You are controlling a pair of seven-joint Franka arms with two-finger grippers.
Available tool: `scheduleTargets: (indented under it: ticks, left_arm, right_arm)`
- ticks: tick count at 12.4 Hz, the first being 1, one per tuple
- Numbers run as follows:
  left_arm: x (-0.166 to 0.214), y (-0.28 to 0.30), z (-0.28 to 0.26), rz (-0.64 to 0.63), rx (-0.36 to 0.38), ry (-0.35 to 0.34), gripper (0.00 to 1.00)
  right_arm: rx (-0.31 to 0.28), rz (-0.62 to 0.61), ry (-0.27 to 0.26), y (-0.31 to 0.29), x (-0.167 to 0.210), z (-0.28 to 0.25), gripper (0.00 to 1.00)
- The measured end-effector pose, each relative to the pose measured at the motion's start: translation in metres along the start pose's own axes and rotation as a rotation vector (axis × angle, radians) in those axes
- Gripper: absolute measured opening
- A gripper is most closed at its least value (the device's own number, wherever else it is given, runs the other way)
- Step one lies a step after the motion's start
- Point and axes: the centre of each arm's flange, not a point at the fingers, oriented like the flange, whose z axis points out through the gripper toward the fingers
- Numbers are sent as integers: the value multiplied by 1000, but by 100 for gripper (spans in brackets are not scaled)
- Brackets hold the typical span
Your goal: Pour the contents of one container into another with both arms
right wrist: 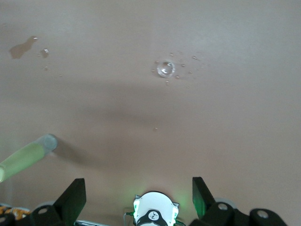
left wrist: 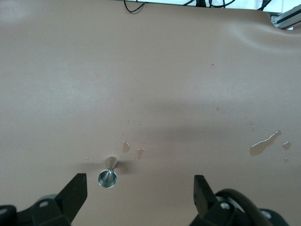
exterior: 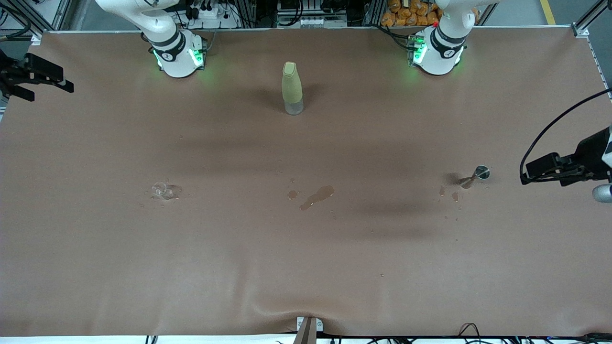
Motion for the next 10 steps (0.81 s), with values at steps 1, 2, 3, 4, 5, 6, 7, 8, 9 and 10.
scheduleTargets:
  ticks: [1,2,3,4,5,6,7,8,9,10]
  left_arm:
    - [-6,10,-8,1,12,1,100]
    - [-13,19,-16,3,26,1,100]
    - [-23,27,-25,7,38,-5,100]
    - [-34,31,-31,10,47,-14,100]
    - [-44,36,-34,15,53,-22,100]
    - [-52,42,-34,24,57,-29,100]
    - [-57,47,-32,30,63,-38,100]
    - [-60,49,-30,29,78,-48,100]
    - [-62,51,-29,29,109,-55,100]
    - [-66,55,-31,36,134,-55,100]
  right_arm:
    - [-19,14,-2,3,-1,0,100]
    - [-34,25,-5,8,-1,0,100]
    - [-49,34,-7,11,-2,0,100]
    - [-61,41,-7,13,-2,0,100]
    - [-65,49,-5,14,-2,0,100]
    - [-67,55,-1,14,0,1,100]
    - [-70,59,9,15,2,3,100]
    - [-71,63,20,18,5,6,100]
    - [-71,68,31,22,7,11,100]
    - [-70,72,36,25,8,17,100]
